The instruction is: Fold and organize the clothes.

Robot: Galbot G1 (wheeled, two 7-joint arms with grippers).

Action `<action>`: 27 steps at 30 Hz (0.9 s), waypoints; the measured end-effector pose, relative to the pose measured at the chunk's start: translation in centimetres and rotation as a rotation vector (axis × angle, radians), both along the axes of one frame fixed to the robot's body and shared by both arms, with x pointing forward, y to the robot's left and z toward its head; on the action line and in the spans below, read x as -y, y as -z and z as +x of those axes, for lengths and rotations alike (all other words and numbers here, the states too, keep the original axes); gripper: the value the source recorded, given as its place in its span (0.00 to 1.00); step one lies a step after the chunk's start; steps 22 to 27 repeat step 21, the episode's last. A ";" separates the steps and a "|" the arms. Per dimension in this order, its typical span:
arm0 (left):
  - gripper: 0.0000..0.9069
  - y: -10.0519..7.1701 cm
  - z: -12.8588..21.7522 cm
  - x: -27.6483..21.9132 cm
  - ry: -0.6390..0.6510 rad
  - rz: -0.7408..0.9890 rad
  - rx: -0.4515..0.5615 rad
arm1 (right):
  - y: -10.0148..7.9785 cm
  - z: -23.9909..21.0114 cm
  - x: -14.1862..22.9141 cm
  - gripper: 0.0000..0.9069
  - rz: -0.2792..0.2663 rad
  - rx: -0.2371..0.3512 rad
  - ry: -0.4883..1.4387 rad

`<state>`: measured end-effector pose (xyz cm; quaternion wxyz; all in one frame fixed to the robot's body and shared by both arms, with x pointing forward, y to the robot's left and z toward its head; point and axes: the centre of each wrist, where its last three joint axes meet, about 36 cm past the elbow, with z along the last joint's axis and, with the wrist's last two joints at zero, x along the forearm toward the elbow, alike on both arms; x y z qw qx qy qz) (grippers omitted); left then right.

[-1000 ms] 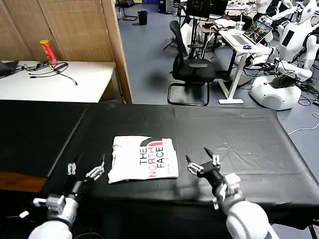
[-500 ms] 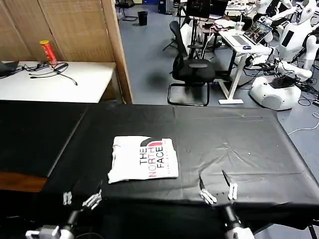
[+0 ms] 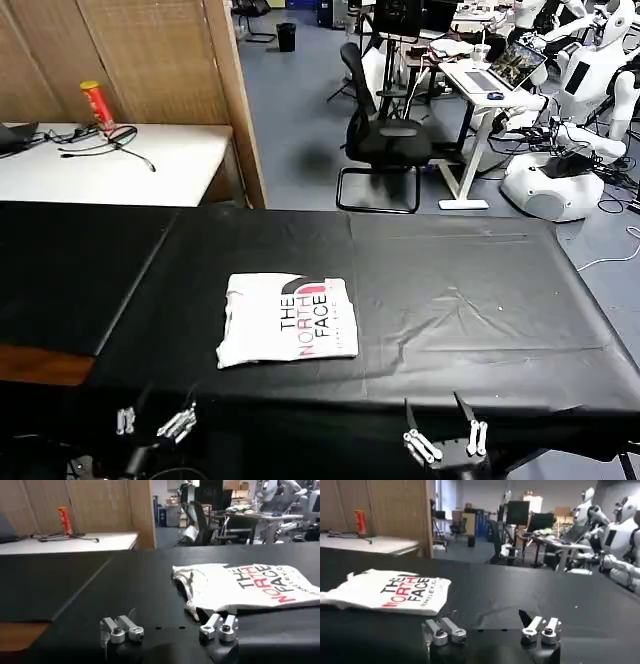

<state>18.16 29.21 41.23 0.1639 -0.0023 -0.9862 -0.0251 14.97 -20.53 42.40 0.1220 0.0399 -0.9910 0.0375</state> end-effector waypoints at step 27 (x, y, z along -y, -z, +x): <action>0.97 -1.2 -0.5 0.2 0.014 -0.015 -0.036 | -1.2 -0.7 0.0 0.97 0.027 -0.059 0.037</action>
